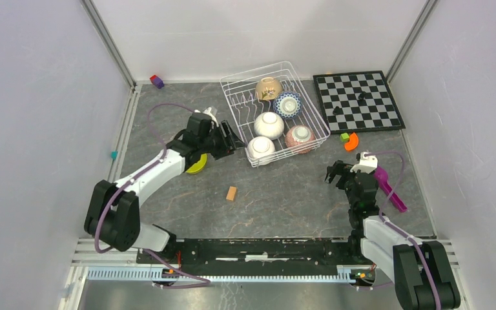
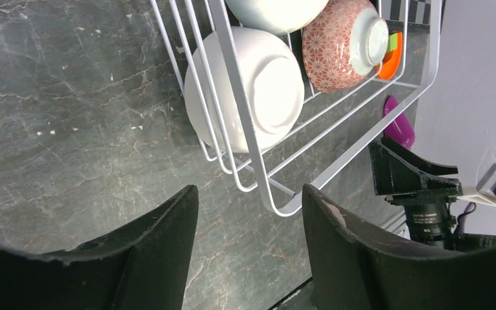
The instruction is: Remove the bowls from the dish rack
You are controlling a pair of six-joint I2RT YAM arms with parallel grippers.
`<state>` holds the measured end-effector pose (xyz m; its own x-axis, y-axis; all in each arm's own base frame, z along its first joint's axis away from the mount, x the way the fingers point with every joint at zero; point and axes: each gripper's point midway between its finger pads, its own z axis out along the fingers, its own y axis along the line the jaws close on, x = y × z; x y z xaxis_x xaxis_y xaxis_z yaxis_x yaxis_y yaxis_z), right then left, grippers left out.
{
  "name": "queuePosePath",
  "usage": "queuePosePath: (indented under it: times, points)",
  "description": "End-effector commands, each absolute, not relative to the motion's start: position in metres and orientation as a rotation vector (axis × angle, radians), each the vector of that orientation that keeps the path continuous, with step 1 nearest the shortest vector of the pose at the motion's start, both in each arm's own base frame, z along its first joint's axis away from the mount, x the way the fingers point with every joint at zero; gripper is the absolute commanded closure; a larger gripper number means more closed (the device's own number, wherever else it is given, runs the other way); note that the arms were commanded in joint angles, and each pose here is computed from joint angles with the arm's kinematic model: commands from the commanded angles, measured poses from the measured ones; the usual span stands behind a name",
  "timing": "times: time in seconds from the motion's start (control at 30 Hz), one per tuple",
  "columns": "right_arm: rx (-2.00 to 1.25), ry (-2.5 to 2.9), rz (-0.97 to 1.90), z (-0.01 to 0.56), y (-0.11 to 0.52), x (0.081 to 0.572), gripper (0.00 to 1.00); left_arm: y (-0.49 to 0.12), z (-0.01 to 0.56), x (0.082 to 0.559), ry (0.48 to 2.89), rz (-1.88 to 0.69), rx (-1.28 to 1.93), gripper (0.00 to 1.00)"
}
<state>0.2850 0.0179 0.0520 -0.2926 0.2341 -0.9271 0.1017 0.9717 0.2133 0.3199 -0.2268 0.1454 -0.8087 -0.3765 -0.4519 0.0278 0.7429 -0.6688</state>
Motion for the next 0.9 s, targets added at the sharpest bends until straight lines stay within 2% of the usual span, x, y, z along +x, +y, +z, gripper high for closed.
queuePosePath:
  times: [0.0, 0.17, 0.3, 0.53, 0.6, 0.67, 0.7, 0.87]
  points:
    - [0.249, 1.856, 0.132, 0.053, 0.017, 0.284, 0.02, -0.245, 0.165, 0.346, 2.264, -0.946, -0.291, 0.36]
    - [0.248, 1.858, 0.132, 0.053, 0.017, 0.284, 0.02, -0.257, 0.156, 0.354, 2.283, -1.004, -0.299, 0.46]
    - [0.249, 1.856, 0.133, 0.053, 0.017, 0.285, 0.02, -0.263, 0.152, 0.359, 2.296, -1.021, -0.293, 0.65]
    - [0.250, 1.857, 0.130, 0.053, 0.017, 0.285, 0.02, -0.261, 0.137, 0.358, 2.358, -0.938, -0.284, 0.66]
    - [0.251, 1.858, 0.130, 0.053, 0.017, 0.285, 0.02, -0.261, 0.137, 0.357, 2.368, -0.922, -0.255, 0.76]
    - [0.251, 1.855, 0.130, 0.054, 0.017, 0.285, 0.02, -0.261, 0.137, 0.353, 2.382, -0.905, -0.223, 0.92]
    - [0.249, 1.858, 0.131, 0.053, 0.017, 0.284, 0.02, -0.260, 0.137, 0.351, 2.387, -0.897, -0.208, 0.97]
    - [0.250, 1.849, 0.126, 0.056, 0.016, 0.284, 0.02, -0.255, 0.139, 0.335, 2.414, -0.868, -0.152, 0.98]
